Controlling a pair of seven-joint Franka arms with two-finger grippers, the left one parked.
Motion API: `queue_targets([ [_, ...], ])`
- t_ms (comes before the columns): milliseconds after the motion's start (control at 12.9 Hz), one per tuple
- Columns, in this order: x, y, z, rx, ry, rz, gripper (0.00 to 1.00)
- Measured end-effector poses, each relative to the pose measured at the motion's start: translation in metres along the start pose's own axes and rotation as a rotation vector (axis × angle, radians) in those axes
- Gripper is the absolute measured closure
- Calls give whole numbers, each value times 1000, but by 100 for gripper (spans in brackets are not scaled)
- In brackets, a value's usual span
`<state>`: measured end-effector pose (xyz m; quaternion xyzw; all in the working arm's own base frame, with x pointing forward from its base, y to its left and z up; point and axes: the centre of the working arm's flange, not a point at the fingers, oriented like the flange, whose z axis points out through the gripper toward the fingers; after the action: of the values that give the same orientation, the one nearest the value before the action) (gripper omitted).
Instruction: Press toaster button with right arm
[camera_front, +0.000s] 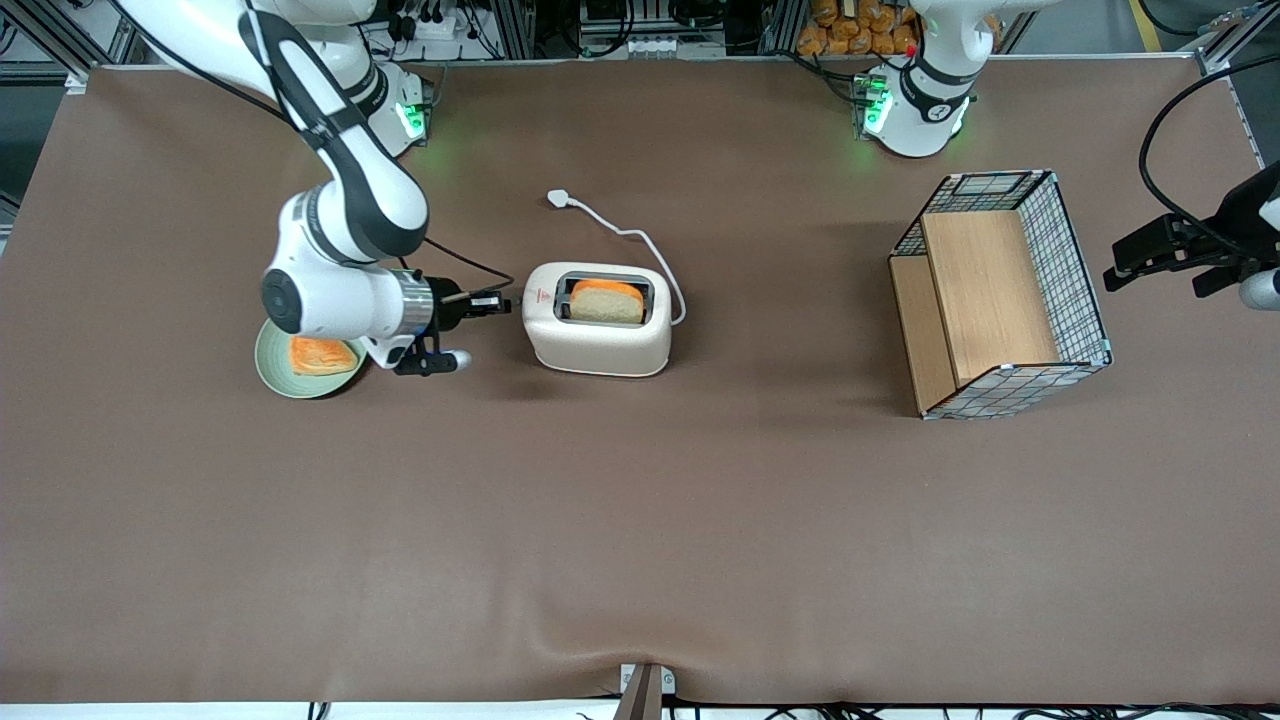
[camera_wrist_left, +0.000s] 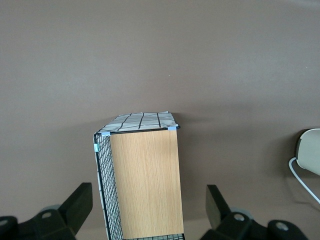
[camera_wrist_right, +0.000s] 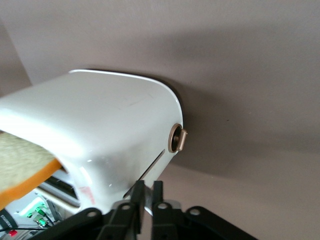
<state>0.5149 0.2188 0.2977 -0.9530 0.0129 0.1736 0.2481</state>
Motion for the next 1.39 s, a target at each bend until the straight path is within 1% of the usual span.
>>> queue_targets([
  [77, 2, 4, -14, -1, 19, 6, 71],
  [155, 5, 9, -26, -7, 41, 8, 57],
  [232, 7, 13, -40, -26, 56, 1, 45],
  [310, 10, 17, -55, -50, 63, -7, 33],
  [387, 13, 20, -72, -74, 66, -16, 24],
  [465, 17, 22, -92, -99, 80, -25, 13],
  [542, 20, 26, -113, -123, 102, -30, 4],
  [619, 23, 30, -134, -143, 132, -31, 0],
  [774, 25, 43, -175, -184, 192, -22, 0],
  [1006, 19, 55, -223, -304, 257, -31, 0],
  [1084, 15, 55, -241, -325, 282, -32, 0],
  [1161, 11, 54, -261, -333, 304, -34, 0],
  [1394, -12, 68, -317, -349, 318, -59, 0],
])
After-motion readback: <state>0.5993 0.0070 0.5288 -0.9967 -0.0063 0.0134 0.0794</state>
